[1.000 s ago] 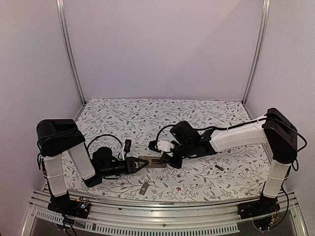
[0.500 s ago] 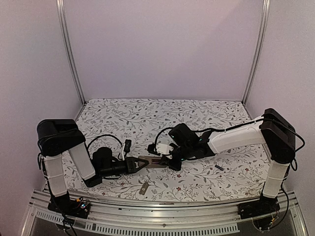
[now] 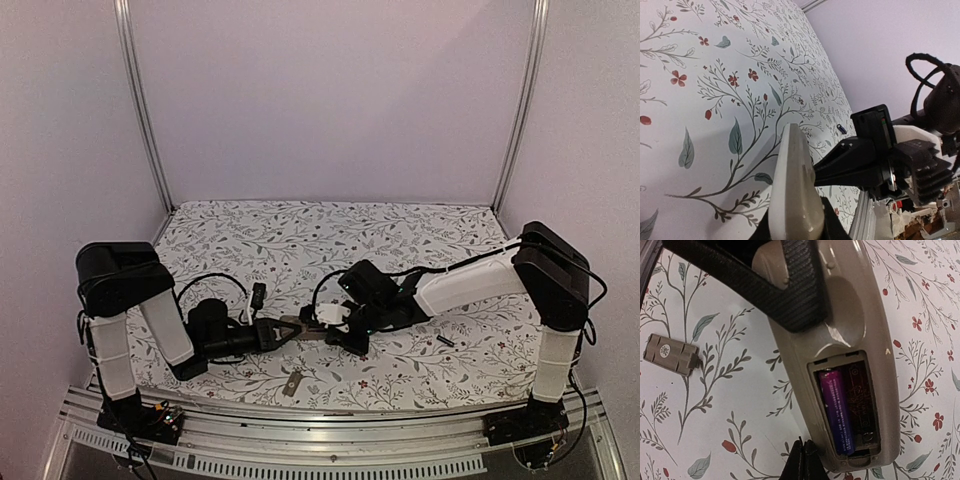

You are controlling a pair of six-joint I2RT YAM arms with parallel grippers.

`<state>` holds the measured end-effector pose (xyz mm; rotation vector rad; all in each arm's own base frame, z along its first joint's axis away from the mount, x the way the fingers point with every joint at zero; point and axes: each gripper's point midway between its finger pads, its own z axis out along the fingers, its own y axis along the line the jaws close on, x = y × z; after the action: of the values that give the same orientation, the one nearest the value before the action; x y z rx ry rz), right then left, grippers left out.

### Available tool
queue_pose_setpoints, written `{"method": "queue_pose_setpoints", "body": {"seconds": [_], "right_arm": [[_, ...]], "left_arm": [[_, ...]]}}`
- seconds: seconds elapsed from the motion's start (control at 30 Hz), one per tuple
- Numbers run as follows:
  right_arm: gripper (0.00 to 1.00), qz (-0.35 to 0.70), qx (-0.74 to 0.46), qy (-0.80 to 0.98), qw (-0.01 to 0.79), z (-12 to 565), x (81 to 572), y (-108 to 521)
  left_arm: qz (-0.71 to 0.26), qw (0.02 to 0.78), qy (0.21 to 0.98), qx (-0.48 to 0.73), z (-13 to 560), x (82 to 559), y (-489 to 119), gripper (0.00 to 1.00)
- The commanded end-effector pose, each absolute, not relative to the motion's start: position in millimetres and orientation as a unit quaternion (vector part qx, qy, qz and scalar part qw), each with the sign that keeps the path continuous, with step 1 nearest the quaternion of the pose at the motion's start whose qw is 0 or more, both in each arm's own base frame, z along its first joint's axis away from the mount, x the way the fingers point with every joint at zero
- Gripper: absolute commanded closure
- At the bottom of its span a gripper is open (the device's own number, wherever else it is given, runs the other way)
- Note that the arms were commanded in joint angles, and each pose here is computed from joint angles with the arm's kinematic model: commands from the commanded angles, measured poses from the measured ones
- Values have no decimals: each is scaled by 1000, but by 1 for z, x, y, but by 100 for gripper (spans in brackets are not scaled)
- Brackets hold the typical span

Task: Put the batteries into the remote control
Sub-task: Load the battery into the battery compartment.

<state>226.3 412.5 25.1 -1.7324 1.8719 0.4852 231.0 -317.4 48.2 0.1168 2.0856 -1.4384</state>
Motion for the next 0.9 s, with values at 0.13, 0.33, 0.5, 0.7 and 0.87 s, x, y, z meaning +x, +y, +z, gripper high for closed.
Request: {"method": "queue_pose_setpoints", "body": {"seconds": [0.13,0.33,0.5,0.7,0.87], "right_arm": [[95,199,-648,677,286,53,225,416],[60,291,-563,715,295,108,223,416],[21,333,-532,728,277,114,229,400],[1,336,-623,646,288,115,264,394],[1,336,-723,538,275,113,265,404]], "left_arm": [[-585,347,730,59,84,235,-319,100],[-583,347,733,53,82,235,-317,100],[-585,346,731,59,82,234,-318,100],[-586,345,730,64,83,233,-319,100],[-586,345,730,67,83,234,-321,100]]}}
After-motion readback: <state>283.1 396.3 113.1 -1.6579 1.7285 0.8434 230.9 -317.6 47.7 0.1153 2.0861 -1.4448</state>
